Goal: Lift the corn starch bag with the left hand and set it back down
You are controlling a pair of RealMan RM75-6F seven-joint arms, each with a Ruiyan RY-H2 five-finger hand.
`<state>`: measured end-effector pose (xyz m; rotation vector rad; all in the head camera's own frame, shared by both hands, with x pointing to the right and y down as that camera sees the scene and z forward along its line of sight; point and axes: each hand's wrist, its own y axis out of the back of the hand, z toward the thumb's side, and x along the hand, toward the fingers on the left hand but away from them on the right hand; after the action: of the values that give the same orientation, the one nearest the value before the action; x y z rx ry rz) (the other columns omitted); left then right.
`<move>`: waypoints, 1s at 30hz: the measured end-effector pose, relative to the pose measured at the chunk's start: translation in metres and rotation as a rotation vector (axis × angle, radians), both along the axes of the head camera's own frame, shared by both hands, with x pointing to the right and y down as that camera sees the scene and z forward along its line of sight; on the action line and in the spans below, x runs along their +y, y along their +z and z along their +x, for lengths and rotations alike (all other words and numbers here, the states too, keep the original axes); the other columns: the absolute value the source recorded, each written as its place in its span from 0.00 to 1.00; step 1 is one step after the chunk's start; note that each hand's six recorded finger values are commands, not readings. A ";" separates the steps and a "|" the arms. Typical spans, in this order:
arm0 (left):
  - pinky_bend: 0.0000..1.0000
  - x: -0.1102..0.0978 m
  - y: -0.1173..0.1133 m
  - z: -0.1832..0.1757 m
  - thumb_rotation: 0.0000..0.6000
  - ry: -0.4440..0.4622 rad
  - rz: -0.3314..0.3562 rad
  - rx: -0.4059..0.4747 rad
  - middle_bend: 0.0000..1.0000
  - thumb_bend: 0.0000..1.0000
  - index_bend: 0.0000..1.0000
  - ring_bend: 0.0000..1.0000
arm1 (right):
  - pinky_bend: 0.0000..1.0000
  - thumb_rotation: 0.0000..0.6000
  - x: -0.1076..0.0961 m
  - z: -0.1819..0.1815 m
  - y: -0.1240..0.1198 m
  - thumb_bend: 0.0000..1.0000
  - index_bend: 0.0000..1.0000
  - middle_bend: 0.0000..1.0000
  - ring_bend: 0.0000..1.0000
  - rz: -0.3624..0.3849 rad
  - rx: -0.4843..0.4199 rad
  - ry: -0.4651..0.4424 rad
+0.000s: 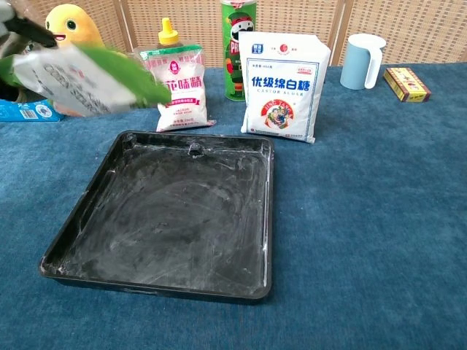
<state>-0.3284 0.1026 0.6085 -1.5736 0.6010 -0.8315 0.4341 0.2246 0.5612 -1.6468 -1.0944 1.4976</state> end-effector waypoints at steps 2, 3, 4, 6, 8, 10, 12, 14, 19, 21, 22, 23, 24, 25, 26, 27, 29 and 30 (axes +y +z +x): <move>0.72 0.000 0.008 -0.010 1.00 -0.078 -0.051 0.065 0.79 0.39 0.87 0.71 | 0.04 1.00 0.000 -0.001 0.000 0.00 0.00 0.00 0.00 -0.001 0.002 -0.002; 0.72 0.000 0.013 -0.017 1.00 -0.129 -0.085 0.109 0.79 0.39 0.87 0.71 | 0.04 1.00 0.000 -0.001 0.001 0.00 0.00 0.00 0.00 -0.003 0.003 -0.003; 0.72 0.000 0.017 -0.020 1.00 -0.165 -0.110 0.144 0.79 0.39 0.87 0.71 | 0.04 1.00 0.001 -0.001 0.001 0.00 0.00 0.00 0.00 -0.004 0.004 -0.003; 0.72 0.001 0.027 -0.028 1.00 -0.243 -0.169 0.225 0.79 0.39 0.87 0.71 | 0.04 1.00 0.001 -0.001 0.002 0.00 0.00 0.00 0.00 -0.008 0.006 -0.004; 0.71 0.003 0.037 -0.034 1.00 -0.309 -0.221 0.294 0.79 0.39 0.87 0.71 | 0.04 1.00 0.001 -0.001 0.003 0.00 0.00 0.00 0.00 -0.011 0.008 -0.003; 0.70 0.006 0.050 -0.040 1.00 -0.382 -0.273 0.363 0.79 0.38 0.87 0.71 | 0.04 1.00 0.001 -0.001 0.005 0.00 0.00 0.00 0.00 -0.016 0.011 -0.002; 0.68 0.010 0.065 -0.044 1.00 -0.451 -0.317 0.416 0.79 0.38 0.87 0.71 | 0.04 1.00 0.001 -0.001 0.007 0.00 0.00 0.00 0.00 -0.021 0.014 -0.002; 0.67 0.014 0.076 -0.048 1.00 -0.505 -0.340 0.440 0.79 0.37 0.87 0.71 | 0.04 1.00 0.001 -0.002 0.008 0.00 0.00 0.00 0.00 -0.025 0.014 -0.003; 0.66 0.019 0.096 -0.052 1.00 -0.594 -0.383 0.468 0.77 0.36 0.87 0.70 | 0.04 1.00 0.001 -0.002 0.009 0.00 0.00 0.00 0.00 -0.030 0.015 -0.003; 0.64 0.021 0.100 -0.050 1.00 -0.606 -0.405 0.483 0.73 0.36 0.86 0.68 | 0.04 1.00 0.001 -0.002 0.010 0.00 0.00 0.00 0.00 -0.035 0.014 -0.004; 0.63 0.022 0.101 -0.049 1.00 -0.608 -0.414 0.491 0.72 0.36 0.85 0.67 | 0.04 1.00 0.001 -0.002 0.010 0.00 0.00 0.00 0.00 -0.037 0.012 -0.004; 0.61 0.023 0.103 -0.048 1.00 -0.608 -0.420 0.495 0.68 0.35 0.83 0.64 | 0.04 1.00 0.001 -0.003 0.010 0.00 0.00 0.00 0.00 -0.038 0.011 -0.004; 0.57 0.024 0.105 -0.047 1.00 -0.604 -0.426 0.492 0.61 0.34 0.81 0.59 | 0.04 1.00 0.001 -0.002 0.010 0.00 0.00 0.00 0.00 -0.038 0.012 -0.004; 0.53 0.025 0.106 -0.046 1.00 -0.599 -0.432 0.486 0.55 0.33 0.78 0.54 | 0.04 1.00 0.001 -0.002 0.010 0.00 0.00 0.00 0.00 -0.038 0.012 -0.005; 0.44 0.027 0.108 -0.045 1.00 -0.593 -0.444 0.482 0.44 0.32 0.71 0.44 | 0.04 1.00 0.001 -0.003 0.010 0.00 0.00 0.00 0.00 -0.039 0.013 -0.005; 0.34 0.029 0.111 -0.043 1.00 -0.584 -0.467 0.477 0.32 0.29 0.59 0.32 | 0.04 1.00 0.002 -0.003 0.011 0.00 0.00 0.00 0.00 -0.040 0.012 -0.005; 0.17 0.034 0.116 -0.041 1.00 -0.571 -0.510 0.463 0.16 0.24 0.39 0.16 | 0.04 1.00 0.002 -0.003 0.010 0.00 0.00 0.00 0.00 -0.040 0.012 -0.006; 0.10 0.037 0.119 -0.041 1.00 -0.561 -0.538 0.447 0.10 0.21 0.29 0.09 | 0.04 1.00 0.002 -0.003 0.010 0.00 0.00 0.00 0.00 -0.040 0.012 -0.006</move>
<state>-0.3696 0.1391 0.7274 -2.1481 1.2573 -1.1249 0.4311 0.2263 0.5715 -1.6642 -1.0587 1.5326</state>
